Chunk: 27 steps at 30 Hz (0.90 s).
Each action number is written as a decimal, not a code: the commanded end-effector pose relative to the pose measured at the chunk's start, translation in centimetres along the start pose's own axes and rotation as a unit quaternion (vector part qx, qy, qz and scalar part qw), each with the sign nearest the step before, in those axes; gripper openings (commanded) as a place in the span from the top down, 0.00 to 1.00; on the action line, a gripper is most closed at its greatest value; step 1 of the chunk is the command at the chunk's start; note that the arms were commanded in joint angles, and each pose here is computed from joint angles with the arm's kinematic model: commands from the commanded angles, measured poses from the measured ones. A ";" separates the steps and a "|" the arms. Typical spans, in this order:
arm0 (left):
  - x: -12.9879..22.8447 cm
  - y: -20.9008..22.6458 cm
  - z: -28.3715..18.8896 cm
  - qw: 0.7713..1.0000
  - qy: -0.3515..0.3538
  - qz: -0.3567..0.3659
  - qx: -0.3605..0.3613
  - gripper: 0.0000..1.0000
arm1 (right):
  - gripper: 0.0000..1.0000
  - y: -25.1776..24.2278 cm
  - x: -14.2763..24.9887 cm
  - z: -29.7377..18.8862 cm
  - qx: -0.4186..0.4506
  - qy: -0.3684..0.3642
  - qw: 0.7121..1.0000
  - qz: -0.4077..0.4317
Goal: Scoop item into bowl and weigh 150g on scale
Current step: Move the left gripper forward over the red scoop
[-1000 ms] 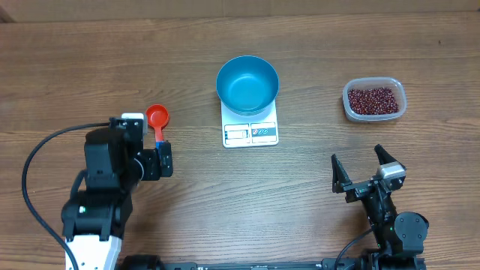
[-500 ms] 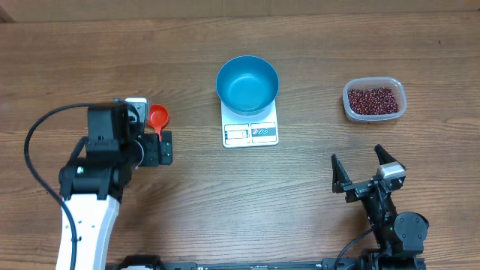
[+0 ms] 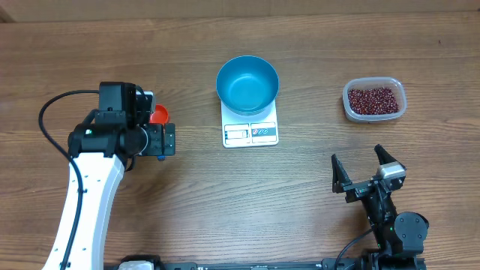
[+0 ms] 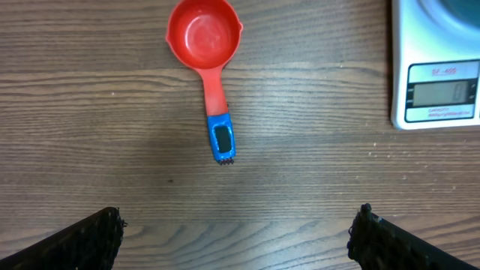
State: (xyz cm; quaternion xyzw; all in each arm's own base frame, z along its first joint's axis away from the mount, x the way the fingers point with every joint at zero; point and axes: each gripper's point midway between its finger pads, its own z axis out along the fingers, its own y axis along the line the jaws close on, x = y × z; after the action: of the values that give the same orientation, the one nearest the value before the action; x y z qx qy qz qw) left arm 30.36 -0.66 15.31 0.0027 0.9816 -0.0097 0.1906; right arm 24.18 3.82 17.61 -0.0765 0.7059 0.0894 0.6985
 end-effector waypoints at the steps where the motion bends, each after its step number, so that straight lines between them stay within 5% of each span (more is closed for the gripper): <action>1: -0.8 -0.3 0.3 1.000 0.002 0.019 0.005 0.00 | 0.00 0.1 0.1 0.0 -0.002 -0.003 1.000 -0.001; 27: -4.7 2.3 5.2 0.999 0.038 -0.008 -0.013 0.00 | 0.00 0.1 0.1 0.0 -0.002 -0.003 1.000 -0.001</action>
State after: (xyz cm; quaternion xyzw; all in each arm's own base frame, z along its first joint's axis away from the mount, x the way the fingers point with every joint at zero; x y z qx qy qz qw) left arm 35.68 1.57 11.62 -0.0203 0.9892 0.0017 0.1454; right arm 24.18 3.82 17.62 -0.0764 0.7058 0.0892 0.6986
